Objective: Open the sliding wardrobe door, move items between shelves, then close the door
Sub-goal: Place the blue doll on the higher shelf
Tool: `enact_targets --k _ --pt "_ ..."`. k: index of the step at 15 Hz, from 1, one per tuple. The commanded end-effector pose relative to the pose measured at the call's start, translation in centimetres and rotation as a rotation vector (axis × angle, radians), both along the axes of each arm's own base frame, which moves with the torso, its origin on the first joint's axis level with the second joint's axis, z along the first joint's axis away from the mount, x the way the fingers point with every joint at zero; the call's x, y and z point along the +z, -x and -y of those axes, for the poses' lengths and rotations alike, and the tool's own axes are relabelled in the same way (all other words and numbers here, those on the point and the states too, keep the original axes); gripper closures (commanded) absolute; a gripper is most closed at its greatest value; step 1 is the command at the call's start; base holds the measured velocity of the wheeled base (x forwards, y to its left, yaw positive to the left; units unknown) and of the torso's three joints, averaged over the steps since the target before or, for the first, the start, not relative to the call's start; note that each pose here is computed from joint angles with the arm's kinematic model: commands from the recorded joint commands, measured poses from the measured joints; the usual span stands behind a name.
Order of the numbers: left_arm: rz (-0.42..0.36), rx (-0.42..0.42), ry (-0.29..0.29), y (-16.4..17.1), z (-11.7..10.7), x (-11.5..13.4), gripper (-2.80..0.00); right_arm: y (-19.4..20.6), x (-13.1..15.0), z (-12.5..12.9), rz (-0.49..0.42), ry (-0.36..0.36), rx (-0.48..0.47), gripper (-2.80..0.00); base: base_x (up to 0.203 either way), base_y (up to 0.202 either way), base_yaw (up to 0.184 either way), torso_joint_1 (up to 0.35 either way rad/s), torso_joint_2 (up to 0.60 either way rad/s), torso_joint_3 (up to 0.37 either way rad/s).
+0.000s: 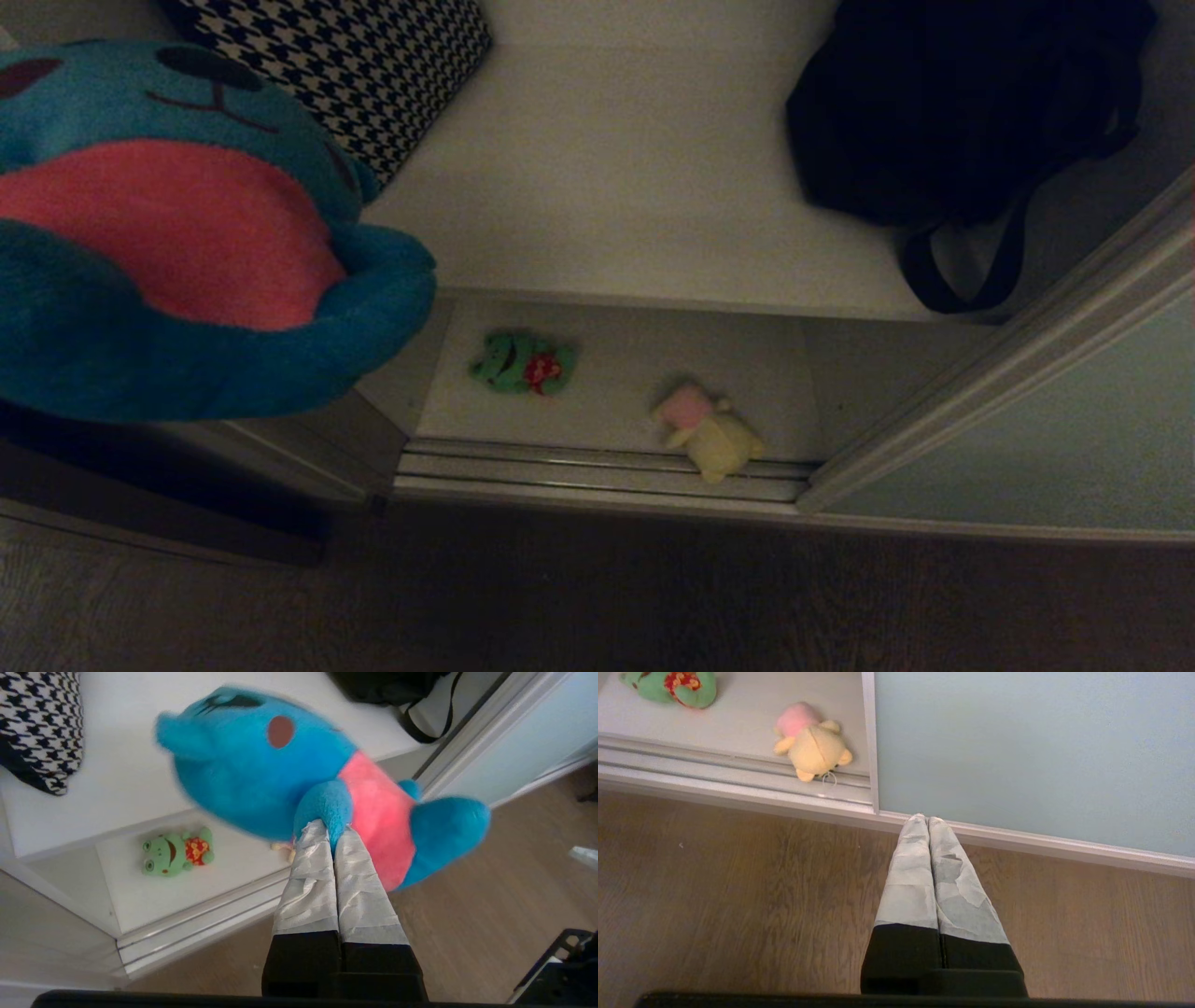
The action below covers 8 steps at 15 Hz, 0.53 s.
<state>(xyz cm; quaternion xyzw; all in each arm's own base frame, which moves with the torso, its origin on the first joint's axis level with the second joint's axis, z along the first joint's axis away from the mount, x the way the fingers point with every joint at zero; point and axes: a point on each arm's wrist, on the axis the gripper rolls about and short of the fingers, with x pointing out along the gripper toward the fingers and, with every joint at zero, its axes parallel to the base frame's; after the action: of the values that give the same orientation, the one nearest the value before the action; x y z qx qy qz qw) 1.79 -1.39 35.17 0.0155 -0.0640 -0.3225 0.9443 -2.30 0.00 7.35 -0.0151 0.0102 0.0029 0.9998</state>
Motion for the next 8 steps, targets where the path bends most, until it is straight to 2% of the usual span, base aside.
enact_targets --k 1,5,8 --pt "-0.024 0.0 -0.01 -0.9 0.4 0.1 0.0 0.0 0.0 0.0 -0.001 0.0 0.001 0.0 0.0 0.0 0.0 0.0 0.0 0.0" --pt "-0.113 0.008 -0.051 -5.1 2.4 0.4 0.0 0.0 0.0 0.0 -0.001 0.0 0.001 0.0 0.0 0.0 0.0 0.0 0.0 0.0" --pt "-0.13 0.009 -0.061 -9.2 4.3 0.8 0.0 0.0 0.0 0.0 0.0 0.0 0.001 0.0 0.0 0.0 0.0 0.0 0.0 0.0"
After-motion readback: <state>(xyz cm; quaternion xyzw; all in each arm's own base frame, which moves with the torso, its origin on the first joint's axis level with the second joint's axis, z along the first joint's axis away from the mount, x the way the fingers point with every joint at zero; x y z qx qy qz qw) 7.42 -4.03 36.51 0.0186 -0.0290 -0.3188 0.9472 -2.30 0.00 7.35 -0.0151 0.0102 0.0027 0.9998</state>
